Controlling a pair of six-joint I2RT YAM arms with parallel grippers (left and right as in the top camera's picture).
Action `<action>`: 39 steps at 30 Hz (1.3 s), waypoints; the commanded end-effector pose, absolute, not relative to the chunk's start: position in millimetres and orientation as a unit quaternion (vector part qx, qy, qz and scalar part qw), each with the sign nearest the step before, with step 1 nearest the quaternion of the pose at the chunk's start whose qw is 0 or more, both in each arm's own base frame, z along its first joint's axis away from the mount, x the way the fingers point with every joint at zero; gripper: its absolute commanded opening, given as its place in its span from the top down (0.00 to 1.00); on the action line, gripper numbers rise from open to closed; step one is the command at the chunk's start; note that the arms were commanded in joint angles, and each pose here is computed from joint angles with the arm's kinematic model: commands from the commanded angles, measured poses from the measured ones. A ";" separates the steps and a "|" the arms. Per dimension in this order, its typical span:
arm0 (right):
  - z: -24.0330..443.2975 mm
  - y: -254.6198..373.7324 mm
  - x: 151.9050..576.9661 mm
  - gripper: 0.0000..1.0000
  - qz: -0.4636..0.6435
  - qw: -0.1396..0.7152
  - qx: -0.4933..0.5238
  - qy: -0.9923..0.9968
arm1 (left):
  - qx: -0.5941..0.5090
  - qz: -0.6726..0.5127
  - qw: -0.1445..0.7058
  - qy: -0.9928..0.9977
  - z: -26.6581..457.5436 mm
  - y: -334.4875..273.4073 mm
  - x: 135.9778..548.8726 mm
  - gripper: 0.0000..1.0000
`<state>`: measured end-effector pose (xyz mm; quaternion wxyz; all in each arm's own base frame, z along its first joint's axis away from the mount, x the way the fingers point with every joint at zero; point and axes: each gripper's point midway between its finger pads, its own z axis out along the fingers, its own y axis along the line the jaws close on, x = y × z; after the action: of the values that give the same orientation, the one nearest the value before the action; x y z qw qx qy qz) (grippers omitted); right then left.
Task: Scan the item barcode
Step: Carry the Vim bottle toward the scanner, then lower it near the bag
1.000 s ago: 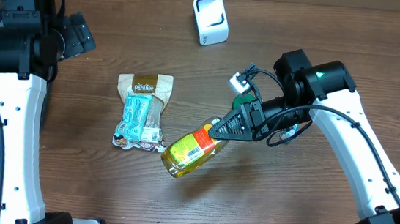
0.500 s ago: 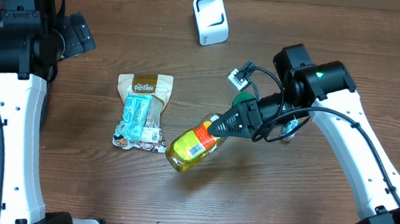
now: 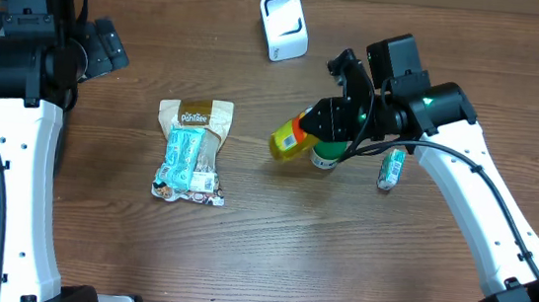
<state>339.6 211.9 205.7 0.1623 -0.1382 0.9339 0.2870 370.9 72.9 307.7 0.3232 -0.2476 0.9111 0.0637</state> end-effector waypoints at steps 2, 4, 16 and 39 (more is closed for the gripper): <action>262.9 197.7 372.0 0.71 0.235 0.259 -0.101 0.931 | -0.252 0.071 0.325 0.909 308.5 76.1 370.9 0.01; 290.8 191.3 384.8 0.71 0.215 0.303 -0.098 0.923 | -0.252 0.071 0.325 0.909 308.5 76.1 370.9 0.00; 350.0 211.2 447.7 0.55 0.045 0.493 -0.223 0.840 | -0.252 0.071 0.325 0.909 308.5 76.1 370.9 0.00; 276.0 232.5 464.0 0.42 0.082 0.412 -0.146 0.895 | -0.252 0.071 0.325 0.909 308.5 76.1 370.9 0.01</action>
<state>469.2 232.8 270.7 0.4193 -0.2024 0.8831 0.0579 370.9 72.9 307.7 0.3232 -0.2476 0.9111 0.0637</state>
